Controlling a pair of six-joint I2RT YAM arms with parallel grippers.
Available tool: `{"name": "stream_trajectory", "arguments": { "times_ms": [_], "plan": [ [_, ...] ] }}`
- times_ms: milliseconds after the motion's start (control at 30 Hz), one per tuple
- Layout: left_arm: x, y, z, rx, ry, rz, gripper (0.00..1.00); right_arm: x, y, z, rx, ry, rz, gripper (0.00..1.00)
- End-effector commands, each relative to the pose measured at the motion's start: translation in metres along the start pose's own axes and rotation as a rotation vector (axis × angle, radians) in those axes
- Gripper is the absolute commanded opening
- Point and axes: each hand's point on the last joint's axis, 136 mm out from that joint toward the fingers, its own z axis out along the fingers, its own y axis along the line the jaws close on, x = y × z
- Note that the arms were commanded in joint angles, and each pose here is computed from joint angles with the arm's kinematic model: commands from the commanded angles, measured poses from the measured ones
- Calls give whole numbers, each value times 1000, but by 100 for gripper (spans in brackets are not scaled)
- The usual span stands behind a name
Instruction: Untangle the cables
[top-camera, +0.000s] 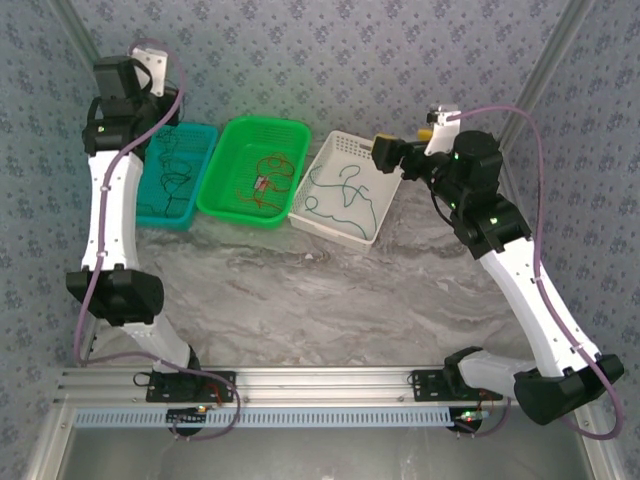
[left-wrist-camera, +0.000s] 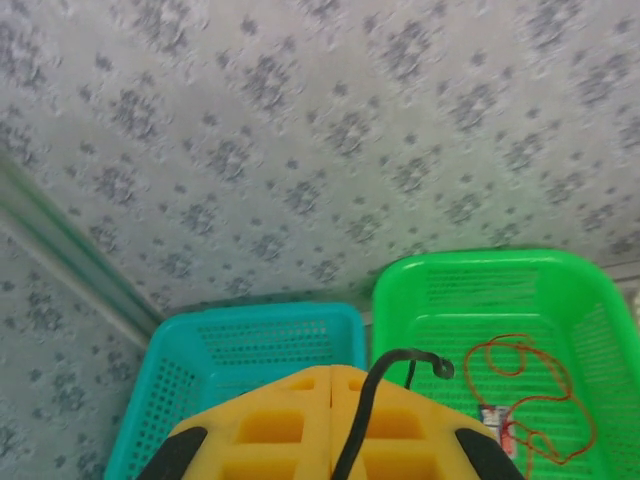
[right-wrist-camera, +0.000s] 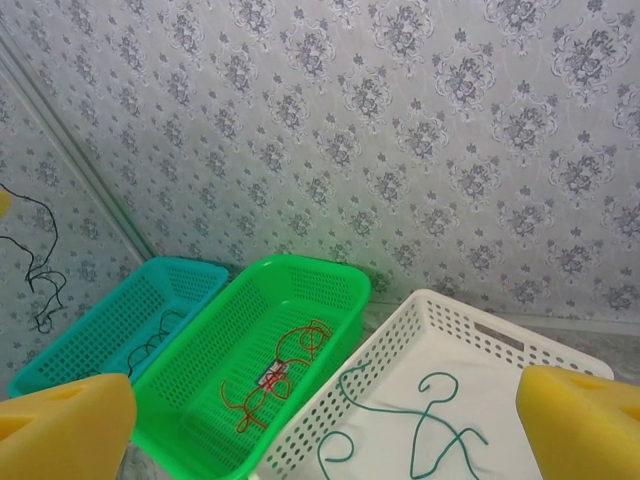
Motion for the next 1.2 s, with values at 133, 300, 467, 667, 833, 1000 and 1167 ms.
{"name": "stream_trajectory", "arguments": {
  "times_ms": [133,300,467,667,833,1000,1167],
  "plan": [
    [61,55,42,-95,158,-66,1,11,-8,-8,24,29,28,100],
    [112,67,77,-109,274,-109,1,16,-14,-10,42,40,32,100],
    [156,67,109,-109,377,-154,0,19,-18,-13,55,50,40,100],
    [208,71,127,-157,525,-174,0,22,-23,-19,71,49,50,100],
    [244,67,138,-152,632,-199,0,26,-27,-26,86,48,55,100],
    [265,69,143,-174,726,-229,13,29,-35,-31,108,48,58,100],
    [254,73,137,-210,714,-276,59,31,-42,-32,121,52,68,100]
  ]
}}
